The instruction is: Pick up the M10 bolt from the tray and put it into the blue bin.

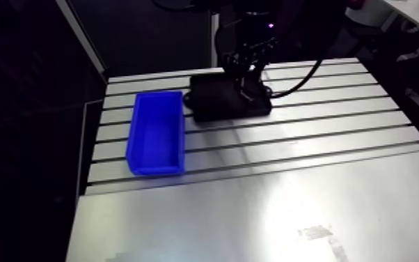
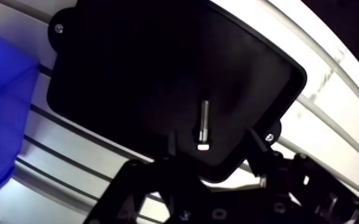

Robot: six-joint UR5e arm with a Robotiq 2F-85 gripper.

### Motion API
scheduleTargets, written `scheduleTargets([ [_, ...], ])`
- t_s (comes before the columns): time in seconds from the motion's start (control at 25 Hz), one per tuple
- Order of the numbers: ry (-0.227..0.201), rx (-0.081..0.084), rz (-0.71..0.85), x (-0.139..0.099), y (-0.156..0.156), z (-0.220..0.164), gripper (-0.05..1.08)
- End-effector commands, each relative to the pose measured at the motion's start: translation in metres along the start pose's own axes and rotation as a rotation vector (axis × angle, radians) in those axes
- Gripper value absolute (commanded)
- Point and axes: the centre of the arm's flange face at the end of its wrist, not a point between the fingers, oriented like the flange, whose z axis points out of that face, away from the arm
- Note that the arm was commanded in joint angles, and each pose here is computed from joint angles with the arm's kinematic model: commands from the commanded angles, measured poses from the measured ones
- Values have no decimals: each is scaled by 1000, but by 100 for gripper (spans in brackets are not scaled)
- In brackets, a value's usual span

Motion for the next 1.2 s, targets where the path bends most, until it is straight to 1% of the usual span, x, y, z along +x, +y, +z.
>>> scheduleTargets([
  [0.04, -18, -6, -5, -1, -3, 8, 38],
  [0.16, -28, 2, -5, -3, -6, 13, 41],
  [0.32, -33, 6, -4, -3, -5, 18, 42],
  [0.4, -35, 8, -5, -2, -5, 20, 44],
  [0.44, -34, 7, -4, -2, -5, 21, 44],
  [0.56, -7, -16, -5, 1, -3, 19, 44],
  [0.72, -7, -14, -5, 1, -4, 22, 47],
  [0.84, -17, -7, -6, 1, -4, 29, 49],
  [1.2, -16, -8, -4, 1, -4, 29, 60],
])
